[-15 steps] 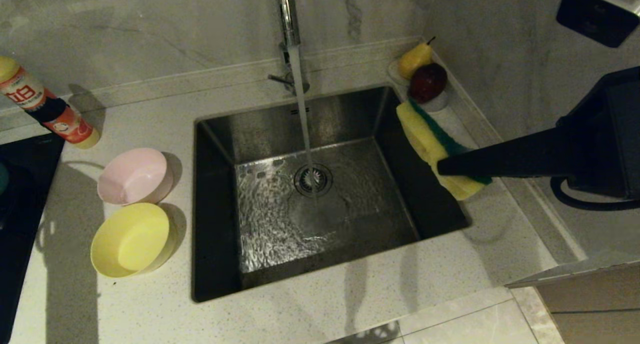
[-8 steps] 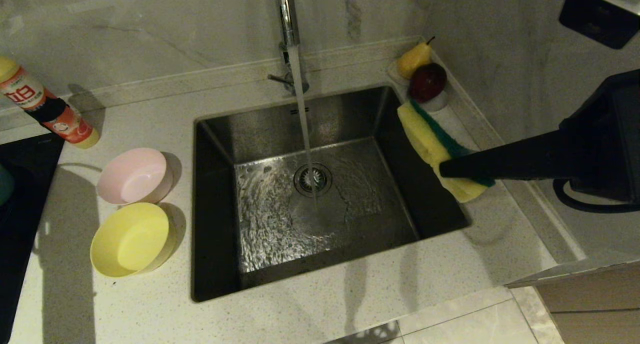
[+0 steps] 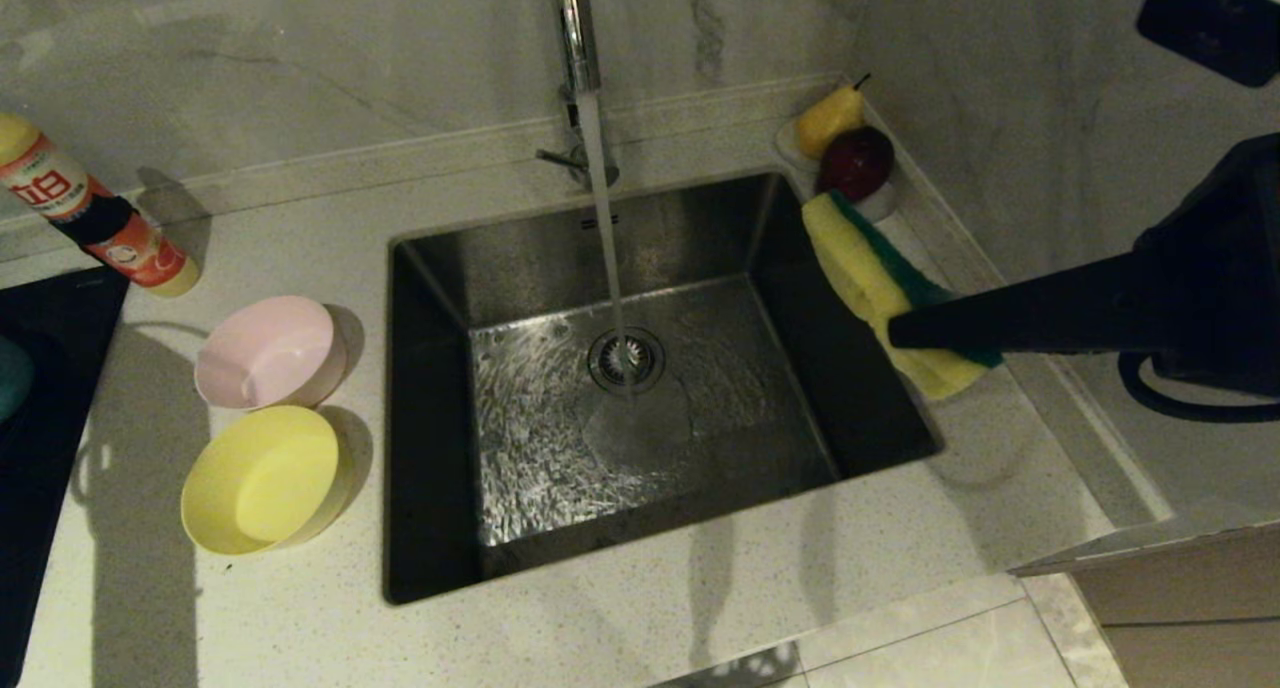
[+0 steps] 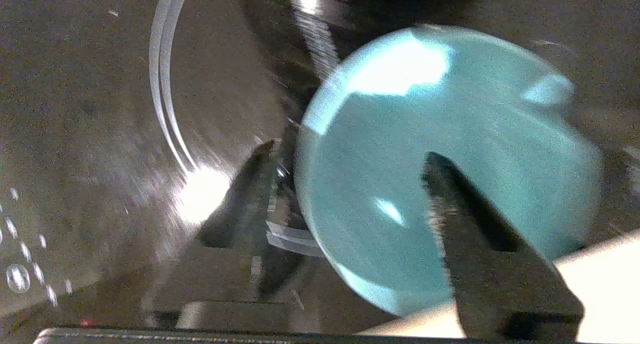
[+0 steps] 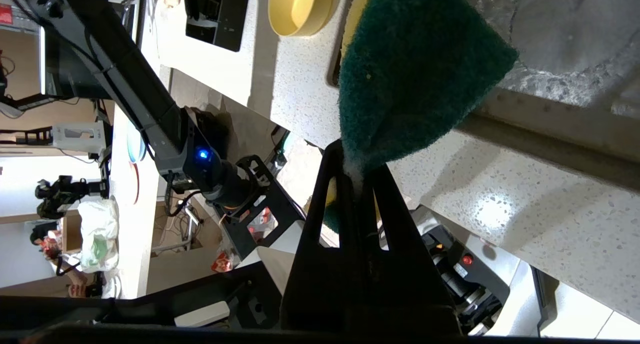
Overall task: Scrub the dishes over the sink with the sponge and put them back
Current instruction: Place the bowl on the table, then wash the bowl
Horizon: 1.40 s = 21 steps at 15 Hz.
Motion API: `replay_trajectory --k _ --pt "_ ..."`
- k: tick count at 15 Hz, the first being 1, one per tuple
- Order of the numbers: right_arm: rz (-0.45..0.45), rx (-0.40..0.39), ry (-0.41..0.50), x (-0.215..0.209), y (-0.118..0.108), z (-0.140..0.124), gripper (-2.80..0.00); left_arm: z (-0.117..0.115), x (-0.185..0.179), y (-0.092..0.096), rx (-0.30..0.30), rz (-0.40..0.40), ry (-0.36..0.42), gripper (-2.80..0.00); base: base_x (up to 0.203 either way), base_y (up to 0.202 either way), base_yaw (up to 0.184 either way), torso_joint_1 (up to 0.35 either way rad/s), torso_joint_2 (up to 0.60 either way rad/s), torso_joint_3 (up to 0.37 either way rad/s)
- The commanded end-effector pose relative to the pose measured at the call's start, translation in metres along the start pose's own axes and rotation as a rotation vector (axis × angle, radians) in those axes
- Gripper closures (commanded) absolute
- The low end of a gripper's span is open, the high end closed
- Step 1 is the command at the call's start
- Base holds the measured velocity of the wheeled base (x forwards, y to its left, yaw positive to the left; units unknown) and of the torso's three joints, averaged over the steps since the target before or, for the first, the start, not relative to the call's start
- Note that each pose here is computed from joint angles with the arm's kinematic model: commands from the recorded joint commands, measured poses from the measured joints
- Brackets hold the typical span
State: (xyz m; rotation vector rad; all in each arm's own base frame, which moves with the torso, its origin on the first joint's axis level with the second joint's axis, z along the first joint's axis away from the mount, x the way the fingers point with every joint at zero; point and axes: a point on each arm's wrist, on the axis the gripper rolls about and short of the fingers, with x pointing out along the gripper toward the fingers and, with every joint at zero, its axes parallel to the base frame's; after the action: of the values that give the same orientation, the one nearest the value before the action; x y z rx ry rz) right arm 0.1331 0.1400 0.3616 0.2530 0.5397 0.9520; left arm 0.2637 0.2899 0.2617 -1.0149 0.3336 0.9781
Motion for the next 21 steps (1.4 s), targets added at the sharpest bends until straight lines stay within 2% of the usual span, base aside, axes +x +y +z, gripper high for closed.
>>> replay_trajectory --k 1,4,5,7,11,14,17,18,21 --pt "0.000 0.004 0.005 -0.001 0.000 -0.001 0.00 0.005 -0.062 -0.011 0.006 -0.110 -0.057 -2.80 0.000 0.000 0.000 0.000 0.00 0.000" --pt "0.000 0.006 0.007 -0.001 0.000 -0.001 0.00 0.002 -0.117 -0.014 0.051 -0.180 -0.100 -2.80 0.000 0.000 0.000 0.000 0.00 0.000" --pt "0.001 0.005 0.008 -0.001 0.000 -0.002 0.00 -0.002 -0.132 -0.012 0.096 -0.176 -0.094 0.00 0.000 0.000 0.000 0.000 0.00 0.000" --pt "0.006 0.002 0.007 -0.002 0.001 -0.002 0.00 -0.015 -0.152 -0.010 0.212 -0.201 -0.064 0.00 0.000 0.000 0.000 0.000 0.00 0.000" --pt "-0.001 0.006 0.016 -0.001 0.000 -0.003 0.00 -0.061 -0.167 -0.005 0.552 -0.278 0.087 0.00 0.000 0.000 0.000 0.000 0.00 0.000" --pt "-0.003 0.006 0.015 -0.001 -0.001 -0.003 0.00 -0.099 -0.181 -0.007 0.676 -0.353 0.186 0.00 0.000 0.000 0.000 0.000 0.00 0.000" --pt "-0.010 0.012 0.022 -0.001 -0.003 -0.006 0.00 -0.133 -0.175 -0.008 0.750 -0.387 0.310 0.00 0.000 0.000 0.000 0.000 0.00 0.000" --pt "-0.011 0.012 0.023 -0.002 -0.003 -0.007 0.00 -0.139 -0.170 -0.009 0.761 -0.383 0.336 -2.80 0.000 0.000 0.000 0.000 0.00 0.000" --pt "-0.012 0.013 0.024 -0.002 -0.003 -0.007 0.00 -0.144 -0.144 -0.018 0.767 -0.359 0.377 -2.80 0.000 0.000 0.000 0.000 0.00 0.000"
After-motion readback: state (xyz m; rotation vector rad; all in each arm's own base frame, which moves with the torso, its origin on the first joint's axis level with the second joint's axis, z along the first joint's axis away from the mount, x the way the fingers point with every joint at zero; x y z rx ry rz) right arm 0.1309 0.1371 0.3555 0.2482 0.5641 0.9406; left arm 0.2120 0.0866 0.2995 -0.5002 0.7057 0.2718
